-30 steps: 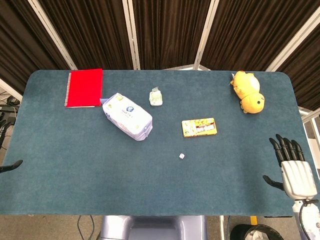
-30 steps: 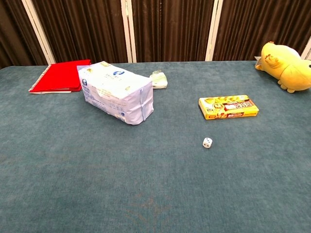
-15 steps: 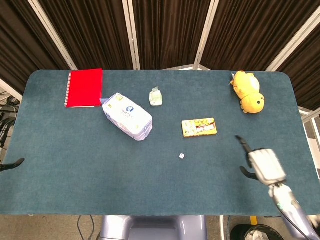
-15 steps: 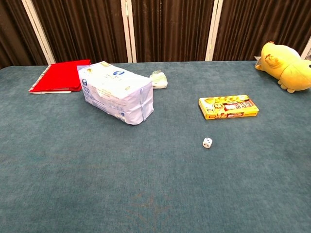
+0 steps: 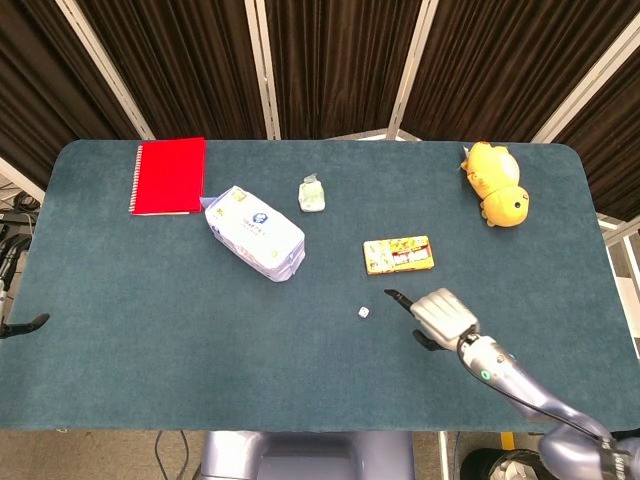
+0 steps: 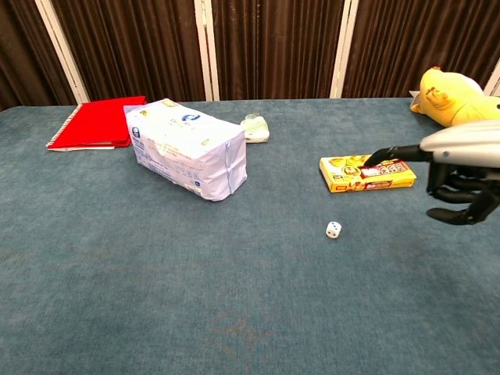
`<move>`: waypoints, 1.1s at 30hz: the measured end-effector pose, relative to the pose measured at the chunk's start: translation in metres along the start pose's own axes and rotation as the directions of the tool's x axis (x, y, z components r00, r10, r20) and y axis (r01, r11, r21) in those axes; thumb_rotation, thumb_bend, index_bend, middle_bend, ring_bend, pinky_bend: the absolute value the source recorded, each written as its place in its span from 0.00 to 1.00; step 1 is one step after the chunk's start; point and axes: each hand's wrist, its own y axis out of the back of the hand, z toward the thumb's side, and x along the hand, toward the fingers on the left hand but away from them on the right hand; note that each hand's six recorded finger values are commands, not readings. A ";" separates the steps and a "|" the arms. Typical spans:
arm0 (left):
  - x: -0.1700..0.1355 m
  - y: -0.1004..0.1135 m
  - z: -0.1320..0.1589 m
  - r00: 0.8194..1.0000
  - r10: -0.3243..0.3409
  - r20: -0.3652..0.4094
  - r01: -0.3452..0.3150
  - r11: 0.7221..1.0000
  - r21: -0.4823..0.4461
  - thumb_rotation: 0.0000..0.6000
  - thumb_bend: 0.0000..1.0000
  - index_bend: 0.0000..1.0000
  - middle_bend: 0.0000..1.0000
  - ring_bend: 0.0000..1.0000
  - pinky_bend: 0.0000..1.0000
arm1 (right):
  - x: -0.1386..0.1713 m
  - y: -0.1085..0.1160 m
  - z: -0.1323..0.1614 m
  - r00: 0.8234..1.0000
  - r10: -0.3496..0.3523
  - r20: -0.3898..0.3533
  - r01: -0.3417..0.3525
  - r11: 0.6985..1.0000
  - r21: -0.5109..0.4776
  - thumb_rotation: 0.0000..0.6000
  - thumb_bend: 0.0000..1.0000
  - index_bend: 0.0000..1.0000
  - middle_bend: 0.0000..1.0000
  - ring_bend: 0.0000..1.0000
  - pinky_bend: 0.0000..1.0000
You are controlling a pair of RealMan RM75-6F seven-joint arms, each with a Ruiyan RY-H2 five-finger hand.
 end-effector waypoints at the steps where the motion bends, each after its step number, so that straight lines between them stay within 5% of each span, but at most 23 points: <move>1: 0.000 0.000 0.000 1.000 -0.002 0.000 0.002 1.000 0.001 1.00 0.00 0.00 0.00 0.00 0.00 | -0.004 -0.003 0.002 1.000 0.008 0.000 -0.008 1.000 -0.002 1.00 0.48 0.00 0.87 0.85 1.00; 11: 0.001 0.001 0.001 1.000 -0.001 0.009 0.001 1.000 -0.007 1.00 0.00 0.00 0.00 0.00 0.00 | -0.029 -0.028 0.022 0.997 0.081 -0.005 -0.081 0.997 0.007 1.00 0.48 0.00 0.87 0.85 1.00; 33: 0.003 0.002 -0.001 1.000 -0.012 0.014 0.013 1.000 -0.021 1.00 0.00 0.00 0.00 0.00 0.00 | -0.044 -0.046 0.051 0.992 0.124 -0.002 -0.124 0.991 0.041 1.00 0.48 0.00 0.87 0.85 1.00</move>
